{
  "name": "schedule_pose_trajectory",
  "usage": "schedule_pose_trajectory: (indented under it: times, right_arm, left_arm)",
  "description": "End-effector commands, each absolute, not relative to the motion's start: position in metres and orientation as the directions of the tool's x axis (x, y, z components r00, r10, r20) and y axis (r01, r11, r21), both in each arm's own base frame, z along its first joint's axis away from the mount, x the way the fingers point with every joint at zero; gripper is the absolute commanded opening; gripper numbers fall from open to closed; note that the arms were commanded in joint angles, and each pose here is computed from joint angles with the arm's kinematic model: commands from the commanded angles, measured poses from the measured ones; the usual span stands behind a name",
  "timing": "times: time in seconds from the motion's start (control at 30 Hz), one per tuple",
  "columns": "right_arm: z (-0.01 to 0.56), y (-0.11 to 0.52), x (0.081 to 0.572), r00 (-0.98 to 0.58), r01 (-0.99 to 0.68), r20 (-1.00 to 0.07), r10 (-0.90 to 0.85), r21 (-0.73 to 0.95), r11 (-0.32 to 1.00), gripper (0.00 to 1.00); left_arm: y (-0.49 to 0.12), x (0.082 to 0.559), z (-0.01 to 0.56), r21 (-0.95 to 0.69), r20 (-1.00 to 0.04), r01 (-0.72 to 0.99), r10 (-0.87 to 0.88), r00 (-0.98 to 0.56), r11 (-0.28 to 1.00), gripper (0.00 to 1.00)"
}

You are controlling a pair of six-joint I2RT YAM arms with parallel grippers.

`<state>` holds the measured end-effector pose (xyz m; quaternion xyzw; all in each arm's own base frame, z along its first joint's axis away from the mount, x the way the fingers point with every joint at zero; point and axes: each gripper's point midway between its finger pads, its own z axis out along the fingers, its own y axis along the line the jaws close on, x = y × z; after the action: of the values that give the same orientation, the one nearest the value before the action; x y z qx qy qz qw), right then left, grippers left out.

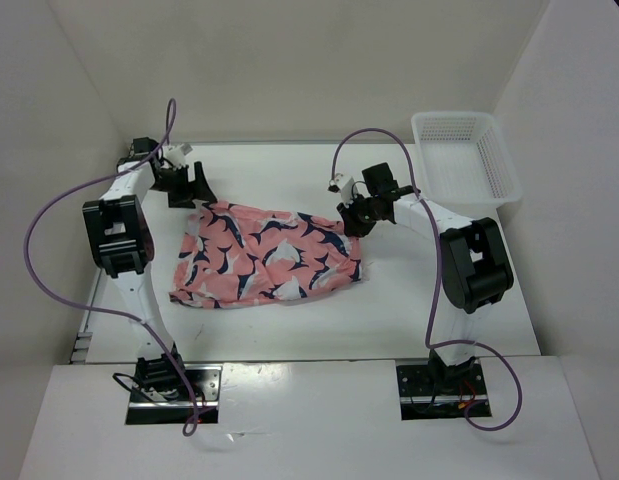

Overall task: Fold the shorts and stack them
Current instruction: Fold the shorts

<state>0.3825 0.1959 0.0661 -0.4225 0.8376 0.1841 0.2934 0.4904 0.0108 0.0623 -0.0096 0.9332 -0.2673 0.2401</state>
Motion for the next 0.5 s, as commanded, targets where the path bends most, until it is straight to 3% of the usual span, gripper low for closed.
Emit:
schedule_pose_trajectory:
  times: [0.0,0.1,0.23,0.27,0.37,0.47]
  right_arm:
    - [0.077,0.201,0.378,-0.443,-0.833,-0.661,-0.606,0.054,0.551,0.16]
    - [0.077,0.2,0.379,-0.445,-0.83,-0.658,-0.608,0.048,0.556,0.16]
    - [0.077,0.2,0.379,-0.445,-0.83,-0.658,-0.608,0.048,0.556,0.16]
    - [0.077,0.2,0.379,-0.445,-0.83,-0.658,-0.608,0.048,0.556,0.16]
    - [0.073,0.199,0.379,-0.45,-0.83,-0.652,-0.61,0.053,0.556,0.16]
    - [0.076,0.2,0.381,-0.445,-0.83,-0.658,-0.608,0.048,0.556,0.16]
  left_arm:
    - [-0.007,0.505,0.073,-0.553,-0.485,0.191,-0.127,-0.865,0.811,0.95]
    - [-0.019,0.506,0.064,-0.565,-0.471,0.203,-0.11,-0.875,0.8,0.91]
    - [-0.022,0.501,0.054,-0.56,-0.441,0.183,-0.104,-0.892,0.808,0.72]
    - [-0.022,0.498,0.049,-0.567,-0.42,0.17,-0.105,-0.901,0.806,0.64]
    - [-0.017,0.497,0.055,-0.568,-0.419,0.161,-0.115,-0.901,0.807,0.5]
    - [-0.008,0.503,0.077,-0.545,-0.465,0.175,-0.121,-0.877,0.82,0.24]
